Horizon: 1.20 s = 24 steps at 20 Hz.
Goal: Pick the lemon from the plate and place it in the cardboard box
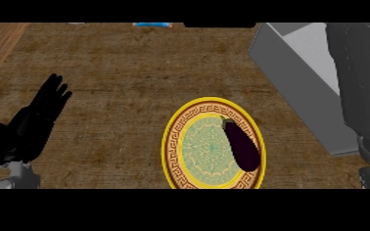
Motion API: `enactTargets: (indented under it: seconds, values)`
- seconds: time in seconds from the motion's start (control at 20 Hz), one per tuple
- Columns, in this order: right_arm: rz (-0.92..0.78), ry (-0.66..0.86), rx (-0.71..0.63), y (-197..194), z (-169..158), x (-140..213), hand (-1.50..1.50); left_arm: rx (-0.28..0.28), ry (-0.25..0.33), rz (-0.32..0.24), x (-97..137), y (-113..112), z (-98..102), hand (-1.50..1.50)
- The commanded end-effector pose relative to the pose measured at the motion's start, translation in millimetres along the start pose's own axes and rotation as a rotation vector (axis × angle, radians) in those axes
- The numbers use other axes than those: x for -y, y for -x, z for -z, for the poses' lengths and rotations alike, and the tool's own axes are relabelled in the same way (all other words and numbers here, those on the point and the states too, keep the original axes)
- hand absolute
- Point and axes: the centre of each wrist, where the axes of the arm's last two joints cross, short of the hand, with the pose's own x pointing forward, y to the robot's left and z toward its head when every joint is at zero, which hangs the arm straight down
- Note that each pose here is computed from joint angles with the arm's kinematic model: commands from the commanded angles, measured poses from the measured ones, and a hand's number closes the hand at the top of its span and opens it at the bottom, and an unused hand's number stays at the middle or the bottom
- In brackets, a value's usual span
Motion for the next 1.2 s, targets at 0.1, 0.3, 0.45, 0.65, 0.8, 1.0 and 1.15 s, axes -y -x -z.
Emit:
enactTargets:
  seconds: [0.1,0.3,0.45,0.65,0.8,1.0,1.15]
  values:
    - [0.006,0.001,0.009,46,23,-12,1.5,0.007,-0.004,0.003,2,8,-6,0.0]
    - [-0.009,0.002,0.014,73,33,-54,1.5,0.011,0.002,-0.004,9,2,-4,0.0]
    - [0.013,-0.015,0.002,97,47,-57,1.5,0.016,0.002,0.003,3,-14,3,0.0]
    - [0.052,-0.067,-0.003,102,50,-84,1.5,-0.003,0.025,0.02,13,-11,3,0.0]
    - [0.064,-0.187,-0.035,119,50,-109,1.5,0.001,0.025,0.002,14,-9,11,0.0]
    - [0.068,-0.29,-0.201,139,39,-138,-1.5,-0.011,0.0,-0.008,-4,11,-7,0.0]
    - [0.097,-0.328,-0.145,160,39,-147,-1.5,0.009,0.003,0.013,-3,-9,8,0.0]
